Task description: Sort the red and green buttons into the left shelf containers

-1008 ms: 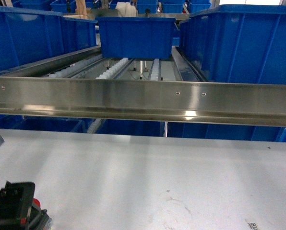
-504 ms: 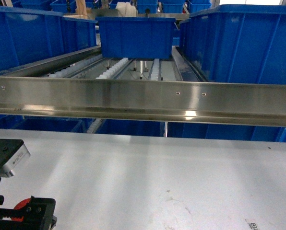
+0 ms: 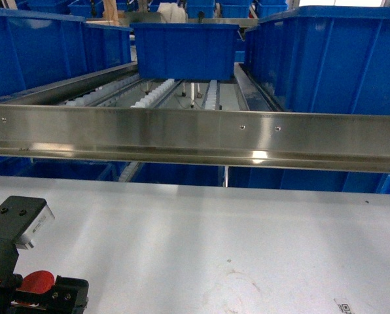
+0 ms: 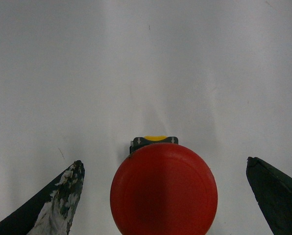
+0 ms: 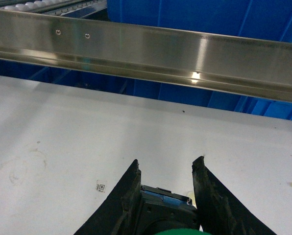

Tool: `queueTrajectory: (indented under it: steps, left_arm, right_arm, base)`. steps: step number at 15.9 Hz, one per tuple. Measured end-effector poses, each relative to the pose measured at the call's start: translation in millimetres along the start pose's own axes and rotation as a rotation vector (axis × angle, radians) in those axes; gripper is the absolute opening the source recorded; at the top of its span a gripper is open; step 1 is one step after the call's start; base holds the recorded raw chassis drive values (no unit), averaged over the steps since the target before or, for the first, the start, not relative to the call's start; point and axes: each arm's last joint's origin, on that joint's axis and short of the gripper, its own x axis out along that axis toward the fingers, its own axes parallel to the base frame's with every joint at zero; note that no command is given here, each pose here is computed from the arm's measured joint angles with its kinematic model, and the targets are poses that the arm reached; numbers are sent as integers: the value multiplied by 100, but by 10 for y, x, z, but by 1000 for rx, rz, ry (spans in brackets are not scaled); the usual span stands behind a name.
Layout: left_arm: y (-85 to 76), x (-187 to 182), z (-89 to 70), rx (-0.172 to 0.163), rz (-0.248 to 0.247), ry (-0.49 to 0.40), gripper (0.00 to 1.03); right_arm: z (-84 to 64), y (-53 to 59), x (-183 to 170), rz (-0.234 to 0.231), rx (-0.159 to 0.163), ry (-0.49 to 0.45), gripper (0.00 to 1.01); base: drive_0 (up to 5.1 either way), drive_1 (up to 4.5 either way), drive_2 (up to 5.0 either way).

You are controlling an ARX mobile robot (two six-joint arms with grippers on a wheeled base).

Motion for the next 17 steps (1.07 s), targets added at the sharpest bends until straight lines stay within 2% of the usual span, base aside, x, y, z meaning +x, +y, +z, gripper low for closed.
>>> queueTrajectory:
  steps: [2, 3, 4, 10, 11, 13, 15, 16, 17]
  left_arm:
    - [33, 24, -16, -9, 4, -20, 98]
    - [57, 47, -29, -2, 12, -30, 98]
    - [77, 77, -44, -6, 13, -30, 93]
    - [30, 257, -132, 15, -12, -30, 31]
    - [18, 265, -123, 18, -12, -33, 27]
    - [-1, 267, -123, 22, -7, -30, 26]
    - [23, 227, -120, 11, -2, -18, 26]
    - [68, 148, -100, -6, -6, -27, 26]
    - [125, 30, -18, -26, -14, -73, 26]
  right_arm:
    - [0, 0, 0, 0, 0, 0, 29]
    - [0, 0, 0, 0, 0, 0, 29]
    - [0, 0, 0, 0, 0, 0, 29]
    - [0, 0, 0, 0, 0, 0, 29]
    - [0, 0, 0, 0, 0, 0, 29]
    - [0, 0, 0, 0, 0, 0, 29]
    - [0, 0, 0, 0, 0, 0, 29]
    - [0, 0, 0, 0, 0, 0, 29]
    - [0, 0, 0, 0, 0, 0, 29]
  base:
    - [0, 0, 0]
    - [0, 0, 0]
    - [0, 0, 0]
    - [0, 0, 0]
    - [0, 0, 0]
    - [0, 0, 0]
    - [0, 0, 0]
    - [0, 0, 0]
    - [0, 0, 0]
